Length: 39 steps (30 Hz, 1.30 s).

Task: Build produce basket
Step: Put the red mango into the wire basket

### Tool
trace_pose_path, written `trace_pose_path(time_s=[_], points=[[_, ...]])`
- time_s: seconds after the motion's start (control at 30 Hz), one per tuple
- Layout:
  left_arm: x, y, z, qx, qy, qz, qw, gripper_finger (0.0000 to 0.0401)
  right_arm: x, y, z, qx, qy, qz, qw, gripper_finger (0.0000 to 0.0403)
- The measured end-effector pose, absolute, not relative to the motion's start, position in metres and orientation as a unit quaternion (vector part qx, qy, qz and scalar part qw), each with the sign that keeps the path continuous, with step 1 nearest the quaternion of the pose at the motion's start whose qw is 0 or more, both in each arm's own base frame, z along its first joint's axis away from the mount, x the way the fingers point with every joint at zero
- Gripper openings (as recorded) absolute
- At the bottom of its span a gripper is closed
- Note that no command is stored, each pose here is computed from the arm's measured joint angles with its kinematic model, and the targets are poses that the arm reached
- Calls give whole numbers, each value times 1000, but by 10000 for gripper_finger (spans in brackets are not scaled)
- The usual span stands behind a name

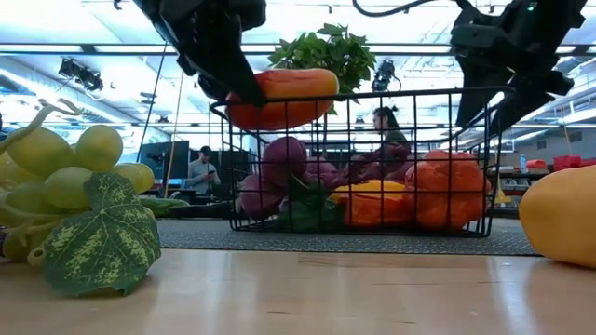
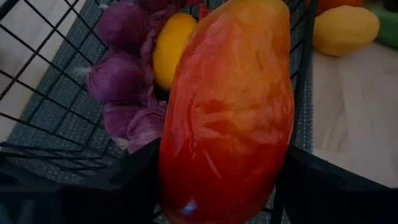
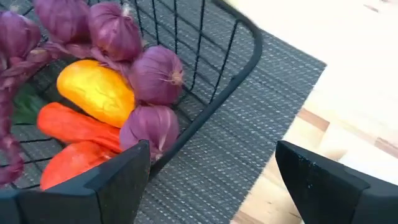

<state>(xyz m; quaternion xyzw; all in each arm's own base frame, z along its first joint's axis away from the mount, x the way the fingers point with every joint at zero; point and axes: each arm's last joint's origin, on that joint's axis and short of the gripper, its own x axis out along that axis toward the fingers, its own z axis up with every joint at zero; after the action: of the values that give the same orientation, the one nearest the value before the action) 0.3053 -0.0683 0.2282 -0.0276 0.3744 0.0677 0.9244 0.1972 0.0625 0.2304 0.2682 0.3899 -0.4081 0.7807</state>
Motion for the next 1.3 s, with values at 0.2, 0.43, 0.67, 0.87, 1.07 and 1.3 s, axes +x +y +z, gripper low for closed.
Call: trace_pose_path(time_s=[0.2, 0.43, 0.67, 0.87, 1.07, 1.3], points=[[305, -74, 229, -51, 367, 65, 927, 270, 204, 61, 226, 255, 393, -406, 784, 348], [307, -80, 233, -108, 350, 47, 929, 270, 207, 60, 225, 242, 394, -406, 788, 348], [309, -81, 235, -152, 339, 41, 927, 270, 207, 60, 224, 230, 398, -404, 791, 348], [312, -78, 242, -86, 332, 26, 939, 270, 207, 60, 224, 219, 398, -403, 795, 348], [322, -53, 258, 18, 296, 111, 948, 270, 207, 60, 224, 218, 392, -406, 796, 348], [318, -23, 246, -18, 361, 139, 922, 270, 204, 60, 223, 232, 409, -409, 782, 348]])
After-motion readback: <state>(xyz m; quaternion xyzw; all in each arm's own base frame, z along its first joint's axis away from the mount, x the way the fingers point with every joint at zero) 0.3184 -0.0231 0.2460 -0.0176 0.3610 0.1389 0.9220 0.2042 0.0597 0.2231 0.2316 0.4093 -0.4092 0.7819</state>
